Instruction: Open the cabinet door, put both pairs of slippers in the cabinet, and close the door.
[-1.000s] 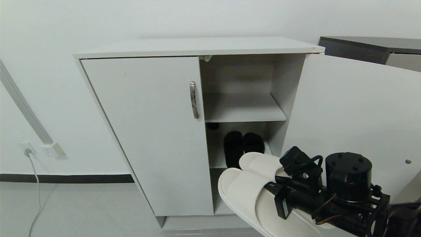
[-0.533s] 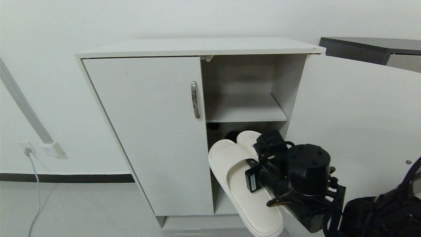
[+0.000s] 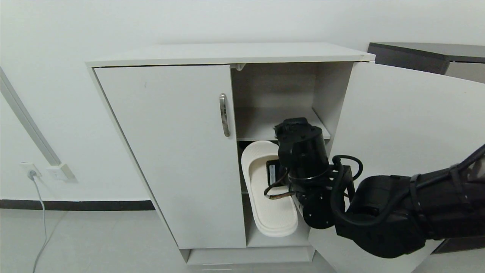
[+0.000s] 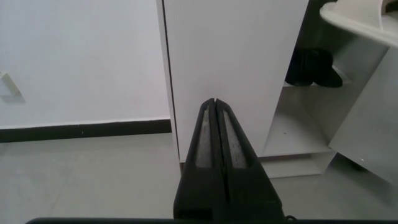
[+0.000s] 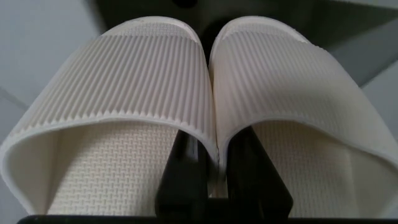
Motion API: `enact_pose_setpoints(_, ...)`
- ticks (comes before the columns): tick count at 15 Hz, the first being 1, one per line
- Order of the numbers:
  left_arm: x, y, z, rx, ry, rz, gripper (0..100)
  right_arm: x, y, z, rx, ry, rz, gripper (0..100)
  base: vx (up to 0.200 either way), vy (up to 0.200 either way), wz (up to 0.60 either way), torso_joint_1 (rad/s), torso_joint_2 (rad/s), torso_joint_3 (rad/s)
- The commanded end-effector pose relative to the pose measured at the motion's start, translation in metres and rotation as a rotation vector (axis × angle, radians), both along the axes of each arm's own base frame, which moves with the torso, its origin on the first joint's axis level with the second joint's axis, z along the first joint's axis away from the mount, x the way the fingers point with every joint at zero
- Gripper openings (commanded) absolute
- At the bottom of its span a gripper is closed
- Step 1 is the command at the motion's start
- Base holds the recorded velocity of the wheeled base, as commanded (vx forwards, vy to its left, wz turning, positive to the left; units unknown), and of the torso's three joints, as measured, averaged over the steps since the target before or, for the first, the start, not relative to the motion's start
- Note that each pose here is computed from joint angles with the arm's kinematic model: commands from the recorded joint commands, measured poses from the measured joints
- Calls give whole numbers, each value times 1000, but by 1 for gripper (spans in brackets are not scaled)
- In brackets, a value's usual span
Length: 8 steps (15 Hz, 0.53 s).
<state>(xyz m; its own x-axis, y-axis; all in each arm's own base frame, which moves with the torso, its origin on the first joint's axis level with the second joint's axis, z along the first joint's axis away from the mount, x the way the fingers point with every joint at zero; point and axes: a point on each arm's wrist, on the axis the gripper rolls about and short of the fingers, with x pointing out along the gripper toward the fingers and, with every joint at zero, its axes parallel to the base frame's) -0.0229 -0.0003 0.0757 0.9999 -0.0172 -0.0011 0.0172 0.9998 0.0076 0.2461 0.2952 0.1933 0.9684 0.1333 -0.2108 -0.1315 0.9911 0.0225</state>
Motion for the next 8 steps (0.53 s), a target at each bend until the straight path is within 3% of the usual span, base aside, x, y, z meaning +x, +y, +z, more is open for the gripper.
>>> enact_pose_setpoints(1,0,0,0,0,-1,0,0,7,3,19,22,-25,-24,0,0,0,0,0,0,0)
enact_pose_setpoints(8,0,0,0,-2,-1,2,0,28,0,11,-34,-6,-64,0,0,0,0,0,0,0)
